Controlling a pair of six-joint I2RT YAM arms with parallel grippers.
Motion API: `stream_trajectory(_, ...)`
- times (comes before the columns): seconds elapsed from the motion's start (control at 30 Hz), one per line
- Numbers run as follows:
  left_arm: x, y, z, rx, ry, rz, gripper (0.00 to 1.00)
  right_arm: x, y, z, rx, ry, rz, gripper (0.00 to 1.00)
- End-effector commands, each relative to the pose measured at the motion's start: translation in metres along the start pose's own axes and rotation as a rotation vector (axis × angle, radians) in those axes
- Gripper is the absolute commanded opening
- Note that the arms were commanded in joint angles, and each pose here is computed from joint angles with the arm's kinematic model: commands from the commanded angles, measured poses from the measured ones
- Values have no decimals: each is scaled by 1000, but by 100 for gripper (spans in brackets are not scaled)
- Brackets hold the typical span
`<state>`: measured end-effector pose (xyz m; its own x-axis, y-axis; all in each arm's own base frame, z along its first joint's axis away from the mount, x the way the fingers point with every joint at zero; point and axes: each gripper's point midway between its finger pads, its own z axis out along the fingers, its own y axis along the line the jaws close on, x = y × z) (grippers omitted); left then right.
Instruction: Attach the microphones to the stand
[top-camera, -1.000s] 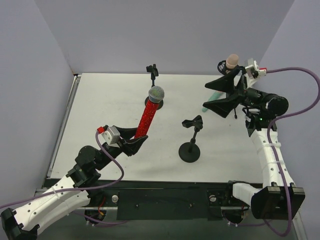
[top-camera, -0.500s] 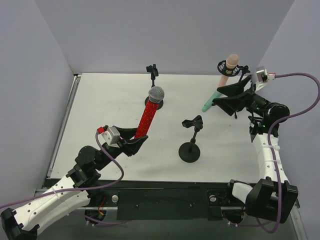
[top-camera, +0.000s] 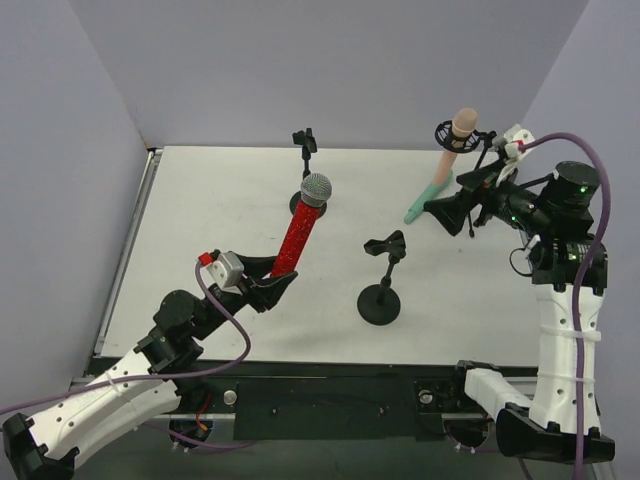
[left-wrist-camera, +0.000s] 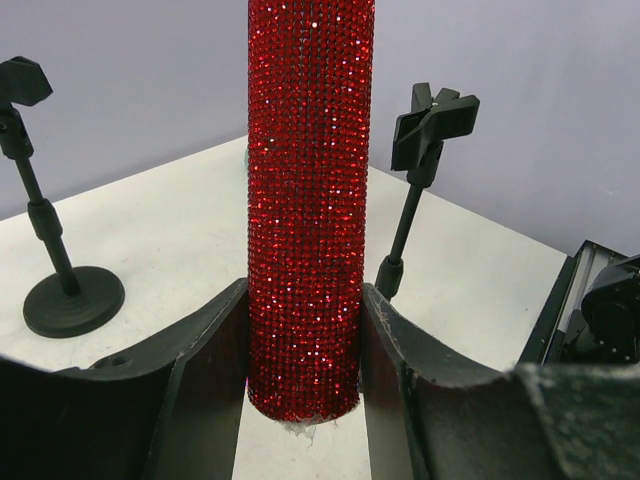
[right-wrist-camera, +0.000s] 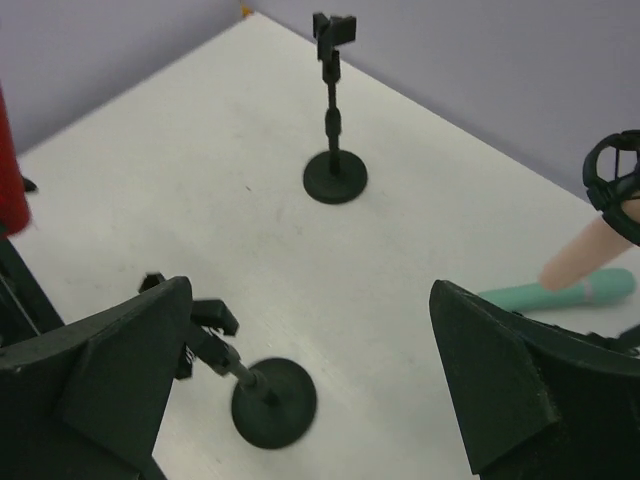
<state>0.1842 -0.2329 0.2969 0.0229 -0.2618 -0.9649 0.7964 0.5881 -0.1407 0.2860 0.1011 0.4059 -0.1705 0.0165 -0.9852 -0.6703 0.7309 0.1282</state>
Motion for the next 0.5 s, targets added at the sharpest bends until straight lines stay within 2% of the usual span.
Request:
stream_trajectory(0.0,-30,-3,-2,0,-93,3,0,87,8,-44,-84,387,-366,100)
stream_trajectory(0.07,-29,-2,-3,-2,-90,5,0,109,24,-67,-191,489,-478,100)
stream_trajectory(0.17,-28,-2,-2,-1,-88,9,0,125,54,-83,-409,525,-598,100)
stream_trajectory(0.3,-27,-3,-1,3,-86,9,0,145,81,-89,-631,565,-636,100)
stream_trajectory(0.47,-27,-4,-2,6,-84,5,0,145,78,-67,-650,560,-615,100)
